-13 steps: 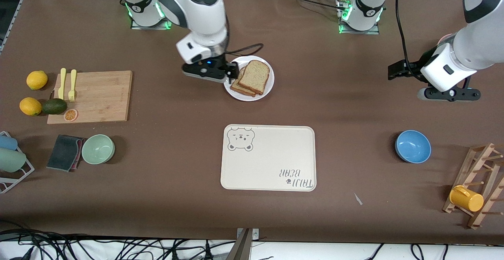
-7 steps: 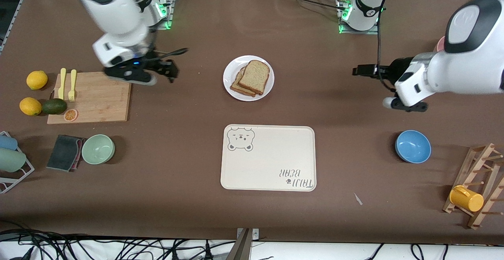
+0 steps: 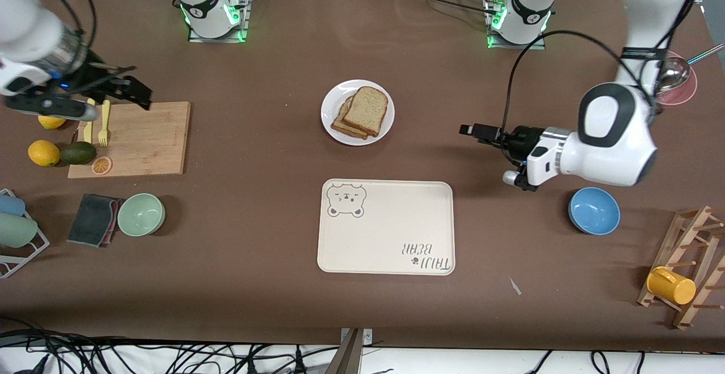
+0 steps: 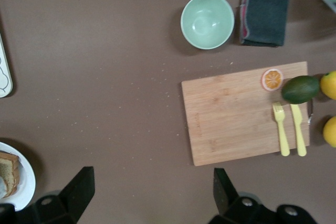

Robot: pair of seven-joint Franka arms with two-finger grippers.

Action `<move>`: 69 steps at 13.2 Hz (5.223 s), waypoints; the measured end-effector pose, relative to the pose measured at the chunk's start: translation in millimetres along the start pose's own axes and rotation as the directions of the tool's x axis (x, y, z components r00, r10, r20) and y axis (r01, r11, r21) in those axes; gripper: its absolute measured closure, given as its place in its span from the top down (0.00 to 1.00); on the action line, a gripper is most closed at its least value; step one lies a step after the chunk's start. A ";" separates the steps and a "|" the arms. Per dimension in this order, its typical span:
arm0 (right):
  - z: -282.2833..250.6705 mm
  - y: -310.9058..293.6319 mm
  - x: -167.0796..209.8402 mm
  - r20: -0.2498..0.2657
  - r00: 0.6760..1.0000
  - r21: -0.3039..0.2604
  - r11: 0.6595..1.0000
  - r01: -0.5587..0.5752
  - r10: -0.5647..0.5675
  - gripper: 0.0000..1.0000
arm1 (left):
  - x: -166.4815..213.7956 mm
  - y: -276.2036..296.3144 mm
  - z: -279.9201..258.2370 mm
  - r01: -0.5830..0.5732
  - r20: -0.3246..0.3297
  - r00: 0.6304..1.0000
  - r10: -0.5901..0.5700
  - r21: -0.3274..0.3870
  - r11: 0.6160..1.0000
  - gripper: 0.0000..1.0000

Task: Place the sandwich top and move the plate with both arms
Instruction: 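Return the right gripper to rest while the left gripper reaches the plate, then grip the white plate rim with the left gripper, then slide the plate with the left gripper onto the bear tray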

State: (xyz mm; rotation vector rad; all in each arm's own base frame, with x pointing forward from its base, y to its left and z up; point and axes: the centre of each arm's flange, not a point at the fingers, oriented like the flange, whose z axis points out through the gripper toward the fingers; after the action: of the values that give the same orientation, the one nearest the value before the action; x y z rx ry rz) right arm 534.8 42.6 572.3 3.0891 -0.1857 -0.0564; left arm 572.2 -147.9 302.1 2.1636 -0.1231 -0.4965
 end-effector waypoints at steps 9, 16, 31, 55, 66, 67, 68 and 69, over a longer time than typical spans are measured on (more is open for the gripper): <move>-26.5 34.4 5.8 -0.015 0.999 0.006 0.999 -0.048 0.048 1.00 | -18.5 -119.9 156.0 -0.335 -0.133 0.942 0.308 -0.307 0.891 0.99; -19.7 22.7 8.3 -0.001 1.000 0.004 1.000 -0.028 0.028 1.00 | -20.3 -107.6 230.0 -0.283 -0.152 0.958 0.242 -0.405 0.869 0.91; -26.7 16.8 12.4 -0.018 1.000 0.009 1.000 -0.018 0.018 1.00 | -18.8 -116.2 255.2 -0.257 -0.157 0.964 0.216 -0.320 0.912 0.47; -19.0 2.4 15.7 -0.001 1.000 0.008 1.000 0.008 -0.008 1.00 | -18.5 -103.4 272.1 -0.262 -0.167 0.959 0.229 -0.217 0.940 0.05; -19.2 0.5 15.4 -0.002 1.000 0.008 1.000 0.012 -0.012 1.00 | 67.9 -29.6 185.2 -0.255 -0.305 0.934 0.188 -0.198 0.946 0.05; -19.3 0.5 15.4 -0.002 1.000 0.008 1.000 0.012 -0.012 1.00 | 78.5 -19.0 168.7 -0.246 -0.316 0.932 0.176 -0.196 0.949 0.05; -19.3 0.5 15.4 -0.002 1.000 0.008 1.000 0.012 -0.012 1.00 | 87.7 -10.8 154.5 -0.247 -0.332 0.927 0.173 -0.194 0.949 0.05; -19.4 0.5 15.5 -0.002 1.000 0.008 1.000 0.012 -0.012 1.00 | 96.4 -7.2 142.7 -0.257 -0.345 0.920 0.183 -0.183 0.949 0.05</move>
State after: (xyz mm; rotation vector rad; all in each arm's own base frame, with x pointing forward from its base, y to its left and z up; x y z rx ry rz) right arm 550.8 41.1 591.1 3.0978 -0.1676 -0.0531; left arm 603.6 -276.5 191.7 1.9473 -0.1216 -0.0164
